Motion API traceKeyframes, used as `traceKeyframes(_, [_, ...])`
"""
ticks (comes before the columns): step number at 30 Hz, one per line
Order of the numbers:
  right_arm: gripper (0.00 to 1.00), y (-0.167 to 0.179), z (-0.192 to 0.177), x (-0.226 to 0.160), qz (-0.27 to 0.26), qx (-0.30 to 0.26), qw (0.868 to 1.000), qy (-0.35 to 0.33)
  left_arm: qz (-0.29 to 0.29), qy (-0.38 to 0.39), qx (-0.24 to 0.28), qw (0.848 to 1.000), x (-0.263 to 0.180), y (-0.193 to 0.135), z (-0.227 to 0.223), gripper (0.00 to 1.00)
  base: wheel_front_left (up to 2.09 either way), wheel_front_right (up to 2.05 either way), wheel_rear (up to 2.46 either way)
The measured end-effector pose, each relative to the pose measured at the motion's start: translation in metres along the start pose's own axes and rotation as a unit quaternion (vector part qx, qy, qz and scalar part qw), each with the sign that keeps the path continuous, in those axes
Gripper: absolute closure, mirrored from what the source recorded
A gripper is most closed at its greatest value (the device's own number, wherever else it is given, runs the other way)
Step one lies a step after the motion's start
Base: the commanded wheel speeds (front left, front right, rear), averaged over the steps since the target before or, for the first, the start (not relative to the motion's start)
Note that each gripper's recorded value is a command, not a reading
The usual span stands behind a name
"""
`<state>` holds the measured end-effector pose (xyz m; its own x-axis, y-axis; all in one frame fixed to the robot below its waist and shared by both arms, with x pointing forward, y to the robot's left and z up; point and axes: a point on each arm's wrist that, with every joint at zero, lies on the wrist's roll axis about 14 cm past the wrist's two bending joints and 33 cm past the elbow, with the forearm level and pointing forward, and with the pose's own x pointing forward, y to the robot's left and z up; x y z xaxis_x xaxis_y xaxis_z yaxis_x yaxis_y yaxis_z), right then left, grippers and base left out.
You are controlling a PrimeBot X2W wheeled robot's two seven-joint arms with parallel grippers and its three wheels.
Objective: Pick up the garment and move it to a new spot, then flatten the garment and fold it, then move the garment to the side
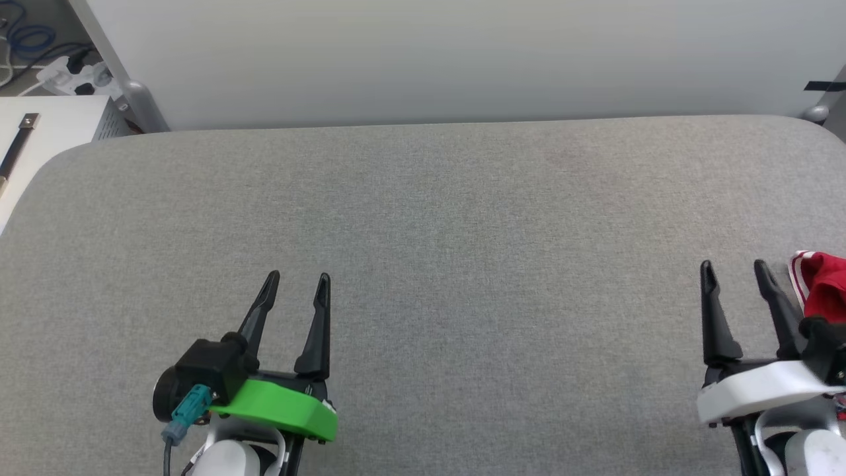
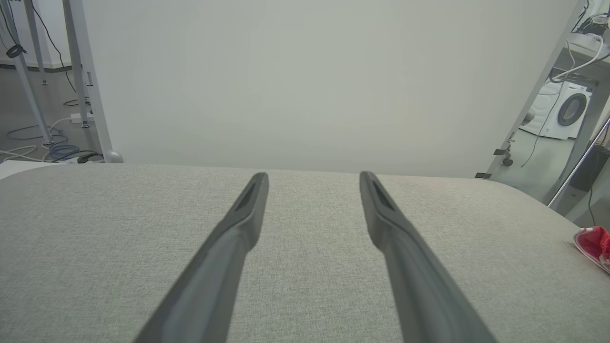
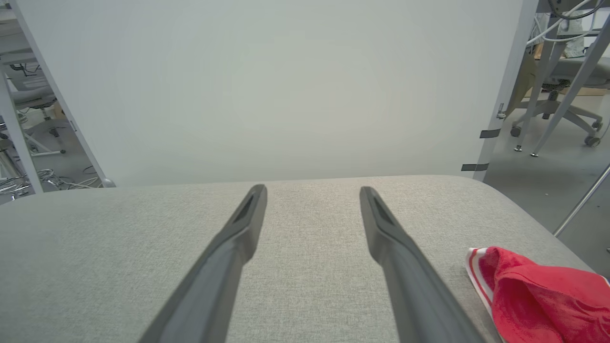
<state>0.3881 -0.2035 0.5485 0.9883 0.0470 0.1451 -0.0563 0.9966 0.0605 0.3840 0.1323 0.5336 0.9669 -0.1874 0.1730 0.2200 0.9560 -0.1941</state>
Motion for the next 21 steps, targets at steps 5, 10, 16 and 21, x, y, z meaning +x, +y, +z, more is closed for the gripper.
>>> traceKeyframes(5, [0.0, 0.016, -0.015, -0.011, 0.01, 0.012, 1.0, 0.009, 0.005, -0.002, 0.012, 1.0, -0.009, 0.001, 0.003, 0.0, 0.0, 0.0, 0.0])
traceKeyframes(10, [0.0, 0.025, -0.021, -0.013, 0.017, 0.02, 1.0, 0.011, 0.007, 0.0, 0.013, 1.0, -0.013, 0.001, 0.002, 0.0, 0.0, 0.0, 0.0])
traceKeyframes(16, [0.0, 0.03, -0.024, -0.012, 0.022, 0.022, 0.999, 0.012, 0.01, -0.001, 0.013, 1.0, -0.013, 0.003, 0.002, 0.0, 0.0, 0.0, 0.0])
traceKeyframes(21, [0.0, 0.03, -0.023, -0.012, 0.022, 0.023, 0.999, 0.01, 0.014, -0.002, 0.012, 1.0, -0.013, 0.005, 0.003, 0.0, 0.0, 0.0, 0.0])
